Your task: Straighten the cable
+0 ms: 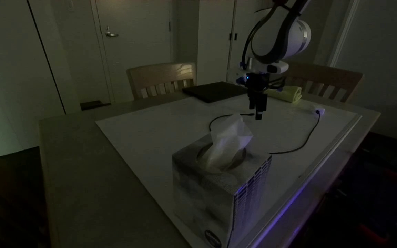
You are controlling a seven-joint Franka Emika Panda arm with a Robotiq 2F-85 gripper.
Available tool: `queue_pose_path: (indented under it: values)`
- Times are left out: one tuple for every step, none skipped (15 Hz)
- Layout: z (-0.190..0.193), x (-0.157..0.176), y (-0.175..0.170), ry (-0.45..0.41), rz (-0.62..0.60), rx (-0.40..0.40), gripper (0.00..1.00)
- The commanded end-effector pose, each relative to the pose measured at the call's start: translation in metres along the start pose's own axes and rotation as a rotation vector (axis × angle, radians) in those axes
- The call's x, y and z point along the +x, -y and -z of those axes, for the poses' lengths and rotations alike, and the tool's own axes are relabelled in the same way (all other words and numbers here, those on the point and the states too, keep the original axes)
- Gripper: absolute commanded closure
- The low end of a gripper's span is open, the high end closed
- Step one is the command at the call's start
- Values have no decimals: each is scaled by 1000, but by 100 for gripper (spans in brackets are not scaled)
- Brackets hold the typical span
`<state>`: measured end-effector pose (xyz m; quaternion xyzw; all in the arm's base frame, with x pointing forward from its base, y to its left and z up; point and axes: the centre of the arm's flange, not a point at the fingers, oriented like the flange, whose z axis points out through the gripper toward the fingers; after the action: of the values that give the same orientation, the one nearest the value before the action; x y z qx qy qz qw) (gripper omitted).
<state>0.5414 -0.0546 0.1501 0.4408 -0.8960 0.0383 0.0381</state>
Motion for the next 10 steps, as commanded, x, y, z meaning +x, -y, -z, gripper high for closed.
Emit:
queue_pose_path:
  values:
    - [-12, 7, -2, 26, 11, 2, 0]
    - [-13, 9, -2, 27, 0, 0, 2]
    - [-14, 9, -2, 31, -2, -3, 18]
    - [-15, 10, -3, 33, -8, -5, 26]
    - [-15, 10, -3, 36, -10, -7, 29]
    - [-16, 10, -3, 37, -10, -8, 39]
    - [-16, 10, -4, 39, -11, -8, 47]
    - [-16, 10, -4, 42, -11, -8, 53]
    - [-14, 10, -4, 45, -10, -6, 60]
    - [-13, 10, -4, 47, -8, -7, 66]
